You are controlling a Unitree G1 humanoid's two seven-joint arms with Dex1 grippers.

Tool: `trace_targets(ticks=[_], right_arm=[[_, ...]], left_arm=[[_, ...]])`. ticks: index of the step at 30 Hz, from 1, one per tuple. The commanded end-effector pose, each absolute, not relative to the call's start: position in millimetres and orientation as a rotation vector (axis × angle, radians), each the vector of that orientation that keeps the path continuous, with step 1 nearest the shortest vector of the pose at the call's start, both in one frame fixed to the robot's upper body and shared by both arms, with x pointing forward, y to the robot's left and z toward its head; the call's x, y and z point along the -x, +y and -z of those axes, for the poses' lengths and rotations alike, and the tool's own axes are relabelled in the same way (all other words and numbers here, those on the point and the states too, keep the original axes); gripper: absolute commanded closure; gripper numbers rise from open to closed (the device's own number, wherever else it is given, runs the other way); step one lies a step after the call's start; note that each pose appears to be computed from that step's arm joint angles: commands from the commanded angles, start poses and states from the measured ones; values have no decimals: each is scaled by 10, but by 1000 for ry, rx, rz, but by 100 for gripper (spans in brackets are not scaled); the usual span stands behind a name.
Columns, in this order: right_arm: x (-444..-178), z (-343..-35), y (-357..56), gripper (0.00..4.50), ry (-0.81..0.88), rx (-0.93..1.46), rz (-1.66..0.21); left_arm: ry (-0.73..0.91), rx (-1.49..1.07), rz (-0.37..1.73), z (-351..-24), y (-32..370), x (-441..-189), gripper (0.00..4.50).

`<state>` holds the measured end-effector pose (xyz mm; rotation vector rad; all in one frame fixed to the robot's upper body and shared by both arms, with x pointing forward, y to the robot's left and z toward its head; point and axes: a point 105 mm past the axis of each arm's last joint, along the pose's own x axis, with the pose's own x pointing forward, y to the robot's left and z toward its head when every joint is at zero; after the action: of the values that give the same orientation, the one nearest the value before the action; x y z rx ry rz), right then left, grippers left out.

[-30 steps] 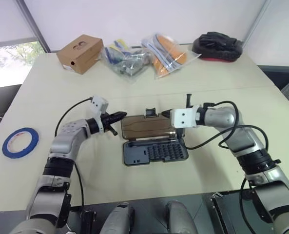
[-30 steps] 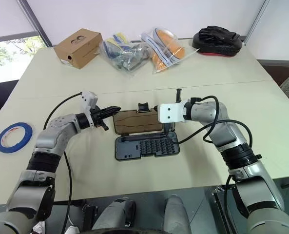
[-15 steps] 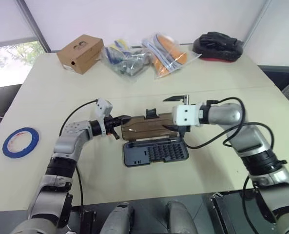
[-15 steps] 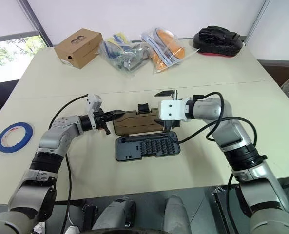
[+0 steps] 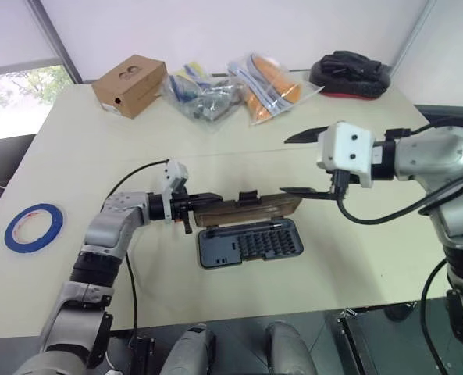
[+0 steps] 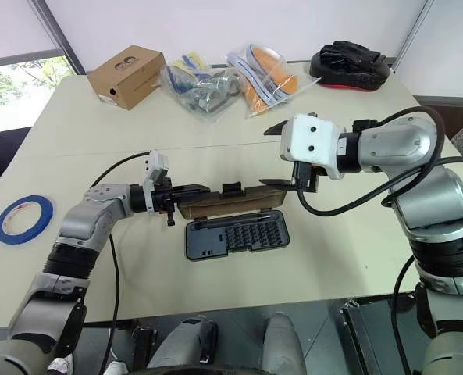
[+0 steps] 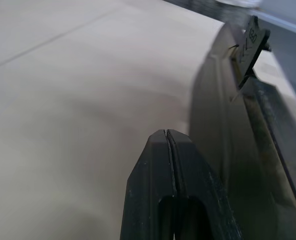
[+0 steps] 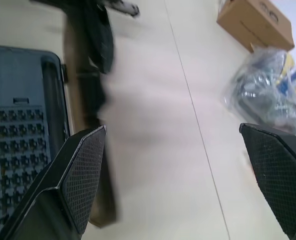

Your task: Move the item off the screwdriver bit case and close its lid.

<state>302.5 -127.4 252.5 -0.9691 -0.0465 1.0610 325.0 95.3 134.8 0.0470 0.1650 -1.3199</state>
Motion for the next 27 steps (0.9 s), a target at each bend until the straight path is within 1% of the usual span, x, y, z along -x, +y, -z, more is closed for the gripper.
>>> trace_targets(ticks=[1, 5, 10, 15, 16, 19, 21, 23, 27], right_arm=[[-3010, -2581, -1297, 6, -77, 965, -1023], [-3041, -2545, -1293, 6, -82, 965, -1000], [-3051, -2460, -1224, 6, -85, 902, -1006], [-2989, -2374, -1173, 6, -60, 828, -1061], [-2950, -2354, -1148, 6, -47, 777, -1092], [-2682, -2082, -1068, 6, 62, 651, -1273], [-2594, -1933, -1053, 6, 122, 611, -1331], [-2548, -1789, -1059, 6, 180, 585, -1363], [-2546, -1645, -1077, 6, 228, 574, -1372]], left_arm=[[218, -110, 1486, -1333, 919, -2968, 450], [296, -190, 1545, -1174, 961, -2845, 450], [309, -222, 1525, -1037, 917, -2881, 450], [255, -193, 1521, -1138, 791, -2968, 450], [255, -193, 1522, -1145, 769, -2981, 450], [352, -262, 1536, -859, 787, -2924, 450], [405, -295, 1523, -706, 846, -2918, 450], [443, -321, 1516, -617, 909, -2921, 450], [466, -374, 1506, -546, 976, -2955, 450]])
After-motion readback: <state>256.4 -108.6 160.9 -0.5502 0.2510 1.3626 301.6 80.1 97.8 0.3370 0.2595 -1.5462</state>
